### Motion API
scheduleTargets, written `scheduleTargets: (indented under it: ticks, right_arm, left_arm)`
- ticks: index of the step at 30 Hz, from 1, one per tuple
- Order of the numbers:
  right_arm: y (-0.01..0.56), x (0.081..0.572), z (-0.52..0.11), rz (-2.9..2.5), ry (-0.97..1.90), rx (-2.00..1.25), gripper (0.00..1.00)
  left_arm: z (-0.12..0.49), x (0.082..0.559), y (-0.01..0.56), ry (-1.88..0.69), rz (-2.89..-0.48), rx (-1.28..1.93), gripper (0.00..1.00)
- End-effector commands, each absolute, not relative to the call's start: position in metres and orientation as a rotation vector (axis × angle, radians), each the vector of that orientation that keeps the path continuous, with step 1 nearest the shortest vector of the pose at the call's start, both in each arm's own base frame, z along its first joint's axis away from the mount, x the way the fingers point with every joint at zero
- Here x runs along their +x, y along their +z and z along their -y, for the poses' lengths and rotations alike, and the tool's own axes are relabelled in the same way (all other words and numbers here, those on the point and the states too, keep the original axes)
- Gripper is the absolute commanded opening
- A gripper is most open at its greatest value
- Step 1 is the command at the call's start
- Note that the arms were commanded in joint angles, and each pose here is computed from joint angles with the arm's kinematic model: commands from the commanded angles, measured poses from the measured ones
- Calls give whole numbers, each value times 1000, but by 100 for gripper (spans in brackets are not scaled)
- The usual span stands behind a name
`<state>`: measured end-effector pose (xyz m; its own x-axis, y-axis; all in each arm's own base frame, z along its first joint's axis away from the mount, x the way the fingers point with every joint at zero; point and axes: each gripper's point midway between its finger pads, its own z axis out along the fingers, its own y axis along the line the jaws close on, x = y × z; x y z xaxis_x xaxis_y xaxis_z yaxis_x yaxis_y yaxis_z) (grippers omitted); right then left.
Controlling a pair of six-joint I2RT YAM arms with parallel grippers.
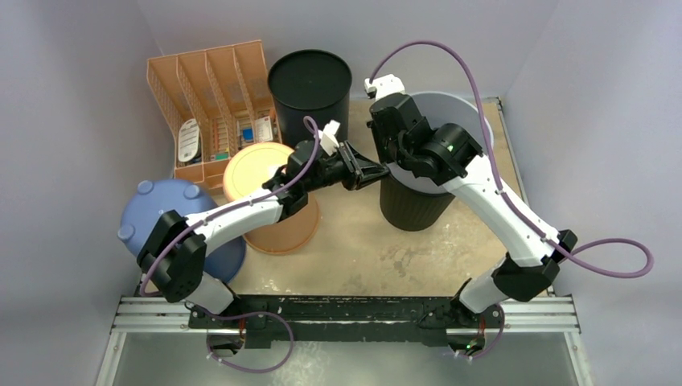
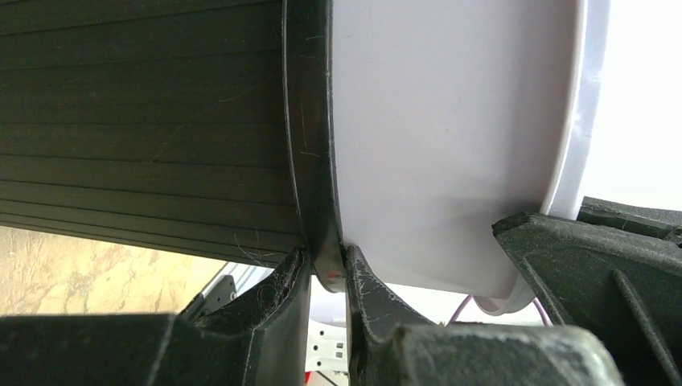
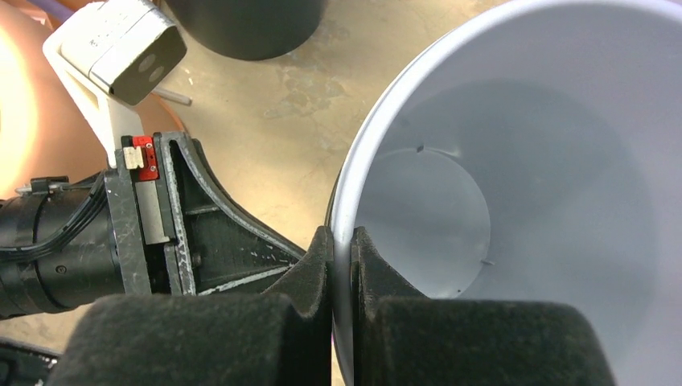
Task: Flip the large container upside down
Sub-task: Adjust the container in the container.
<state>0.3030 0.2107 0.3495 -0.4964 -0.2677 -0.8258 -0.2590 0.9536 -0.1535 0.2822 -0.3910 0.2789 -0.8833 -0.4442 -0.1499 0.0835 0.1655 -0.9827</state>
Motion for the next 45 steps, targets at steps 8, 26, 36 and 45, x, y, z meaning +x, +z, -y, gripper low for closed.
scheduleTargets:
  ticks: [8,26,36,45]
  right_arm:
    - [422,294,-212,-1987,103,-349,0]
    - [485,291,-178,-1841,78,-198,0]
    - [502,280,-158,-1802,73,-150,0]
    - [522,275,-151,-1739,106,-127,0]
  left_arm:
    - [365,296,221,-1464,-2221,-502,0]
    - [339,292,133,-1281,-2381,-641,0]
    - [318,300,122,-1228,-2377,-702,0]
    - [315,300,109,-1199,-2398,-717,0]
